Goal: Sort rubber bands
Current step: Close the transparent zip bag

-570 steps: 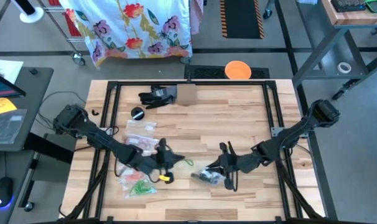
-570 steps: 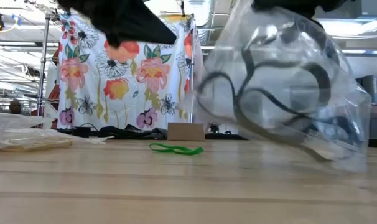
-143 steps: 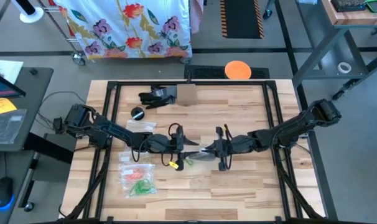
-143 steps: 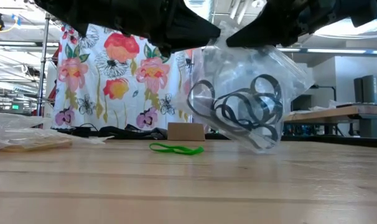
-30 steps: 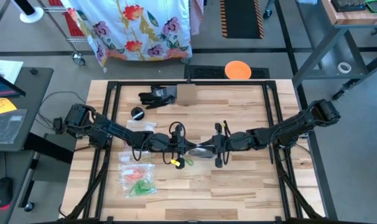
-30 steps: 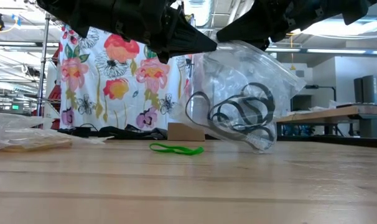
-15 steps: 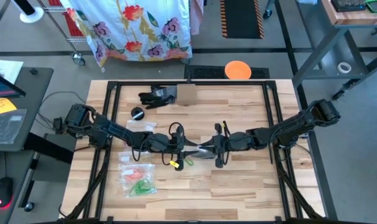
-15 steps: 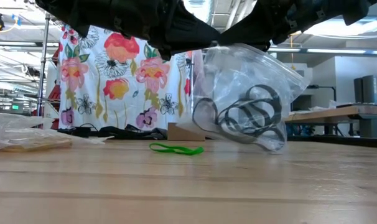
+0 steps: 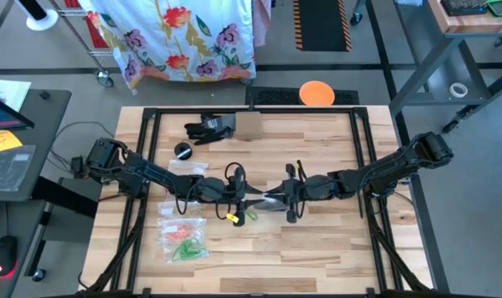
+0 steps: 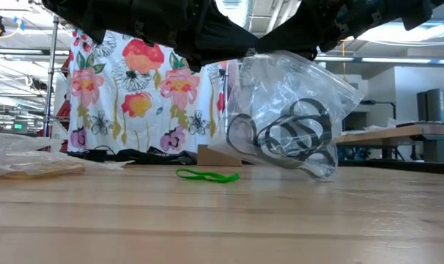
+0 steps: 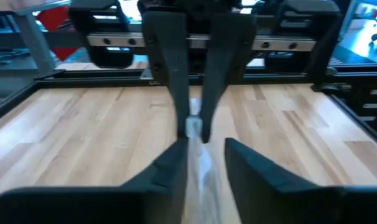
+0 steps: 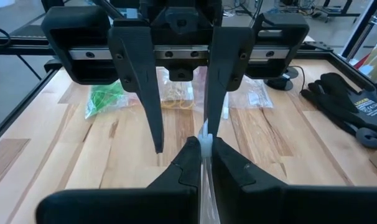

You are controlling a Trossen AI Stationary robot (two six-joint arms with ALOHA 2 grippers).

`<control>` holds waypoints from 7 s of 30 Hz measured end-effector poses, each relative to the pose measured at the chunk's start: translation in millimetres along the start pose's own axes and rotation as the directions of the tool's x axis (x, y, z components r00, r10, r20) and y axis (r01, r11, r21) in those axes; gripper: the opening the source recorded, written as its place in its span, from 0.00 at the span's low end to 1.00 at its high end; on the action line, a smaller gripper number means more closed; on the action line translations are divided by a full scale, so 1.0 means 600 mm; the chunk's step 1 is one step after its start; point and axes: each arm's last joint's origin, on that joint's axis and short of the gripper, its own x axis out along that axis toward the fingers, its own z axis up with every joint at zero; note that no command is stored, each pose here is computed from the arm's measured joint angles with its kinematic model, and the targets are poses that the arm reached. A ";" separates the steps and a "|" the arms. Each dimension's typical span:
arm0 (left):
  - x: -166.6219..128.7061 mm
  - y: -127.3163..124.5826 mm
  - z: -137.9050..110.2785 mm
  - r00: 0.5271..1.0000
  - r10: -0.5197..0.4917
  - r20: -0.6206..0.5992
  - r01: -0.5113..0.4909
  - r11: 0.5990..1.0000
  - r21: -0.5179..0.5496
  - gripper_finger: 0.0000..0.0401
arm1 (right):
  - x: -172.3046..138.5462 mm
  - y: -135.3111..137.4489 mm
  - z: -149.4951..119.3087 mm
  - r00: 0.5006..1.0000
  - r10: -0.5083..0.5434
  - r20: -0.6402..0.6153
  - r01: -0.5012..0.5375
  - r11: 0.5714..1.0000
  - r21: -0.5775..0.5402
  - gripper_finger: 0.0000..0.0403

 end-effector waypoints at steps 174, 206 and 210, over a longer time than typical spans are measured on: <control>0.034 -0.040 0.026 0.996 0.082 -0.043 -0.075 0.989 0.131 0.08 | -0.027 0.009 -0.013 0.985 -0.012 -0.169 0.002 0.999 -0.054 0.04; 0.075 0.000 0.089 0.948 -0.077 -0.308 0.096 0.994 0.047 0.39 | -0.030 0.011 -0.019 0.975 -0.007 -0.221 -0.015 0.995 -0.099 0.04; 0.076 0.002 0.087 0.946 -0.080 -0.314 0.100 0.994 0.047 0.37 | -0.030 0.011 -0.019 0.976 -0.008 -0.218 -0.014 0.995 -0.097 0.04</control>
